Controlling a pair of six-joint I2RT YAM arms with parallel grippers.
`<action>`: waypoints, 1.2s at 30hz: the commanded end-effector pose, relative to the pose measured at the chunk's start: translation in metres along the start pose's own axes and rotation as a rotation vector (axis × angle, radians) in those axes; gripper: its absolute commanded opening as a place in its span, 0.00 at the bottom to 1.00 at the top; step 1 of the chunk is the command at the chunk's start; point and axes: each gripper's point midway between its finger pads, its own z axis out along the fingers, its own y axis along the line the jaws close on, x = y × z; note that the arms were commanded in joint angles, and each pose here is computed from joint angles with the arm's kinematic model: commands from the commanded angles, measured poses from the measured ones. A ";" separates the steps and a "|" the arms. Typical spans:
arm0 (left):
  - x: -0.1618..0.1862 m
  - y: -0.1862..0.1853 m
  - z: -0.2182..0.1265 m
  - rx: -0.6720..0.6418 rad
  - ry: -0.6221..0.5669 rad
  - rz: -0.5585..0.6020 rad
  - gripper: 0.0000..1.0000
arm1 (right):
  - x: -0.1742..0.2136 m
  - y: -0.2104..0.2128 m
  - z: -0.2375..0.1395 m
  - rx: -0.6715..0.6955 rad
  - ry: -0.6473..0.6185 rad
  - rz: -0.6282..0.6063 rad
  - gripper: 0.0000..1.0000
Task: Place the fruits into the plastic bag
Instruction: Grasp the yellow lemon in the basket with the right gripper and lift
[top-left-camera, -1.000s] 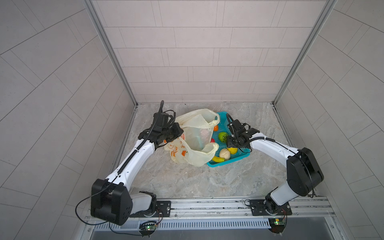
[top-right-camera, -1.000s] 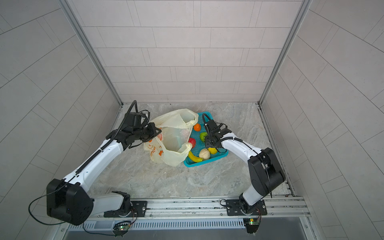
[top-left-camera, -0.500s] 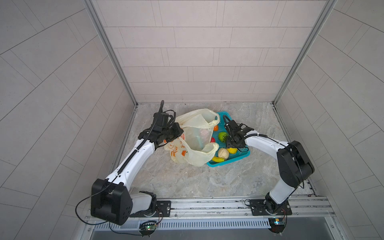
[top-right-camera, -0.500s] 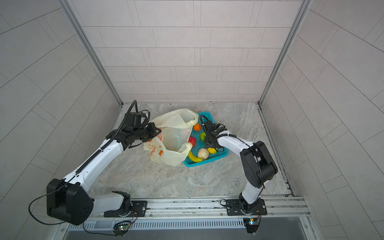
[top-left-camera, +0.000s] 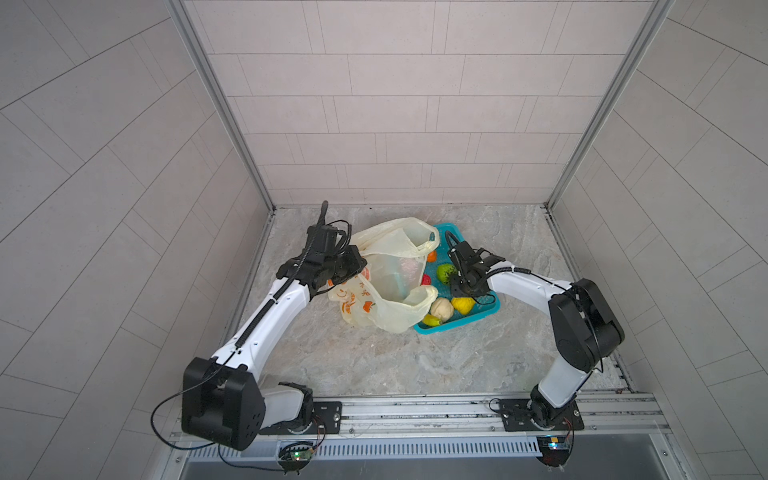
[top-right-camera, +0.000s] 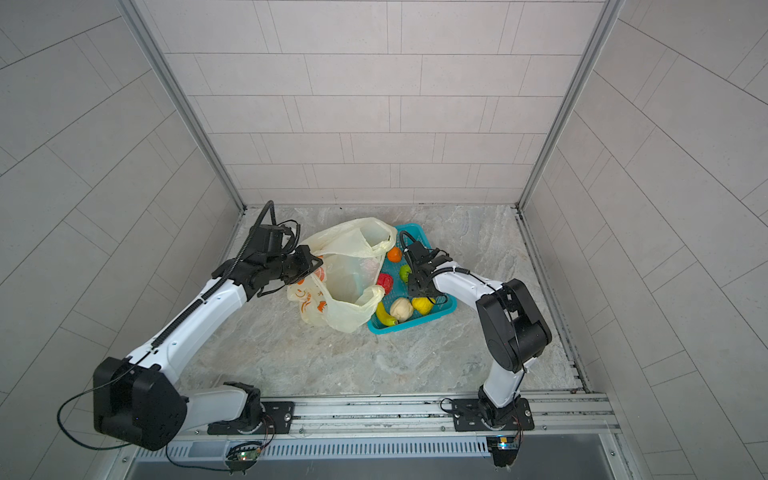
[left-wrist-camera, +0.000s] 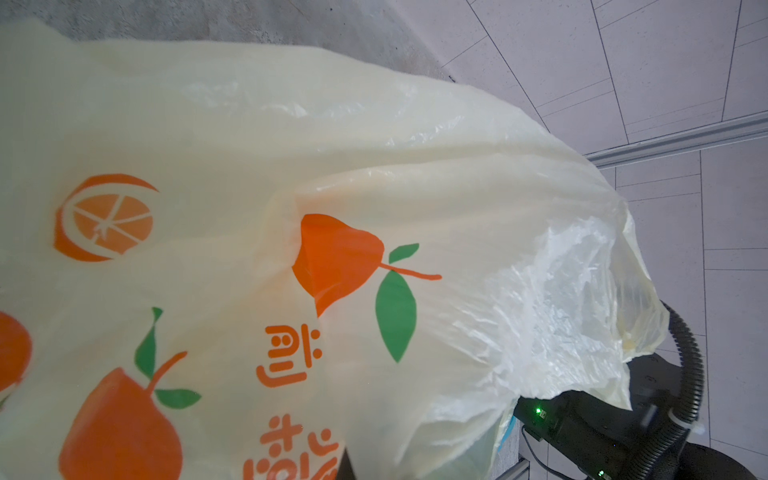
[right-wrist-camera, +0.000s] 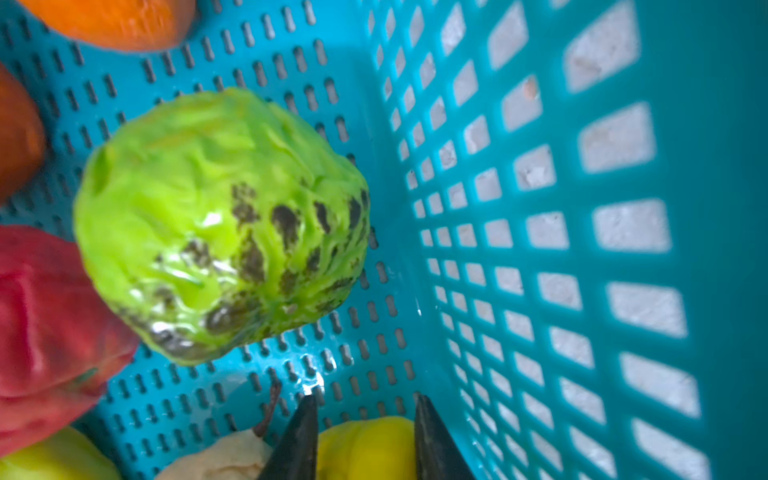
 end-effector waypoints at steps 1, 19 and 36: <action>0.000 0.005 -0.002 -0.020 -0.001 0.016 0.00 | -0.001 0.000 -0.020 -0.024 -0.022 -0.011 0.28; 0.002 0.002 -0.002 -0.005 0.006 0.021 0.00 | -0.007 -0.016 -0.075 0.018 -0.055 -0.025 0.76; 0.004 0.005 -0.002 -0.010 0.004 0.020 0.00 | 0.037 -0.026 -0.027 0.037 0.170 0.145 0.74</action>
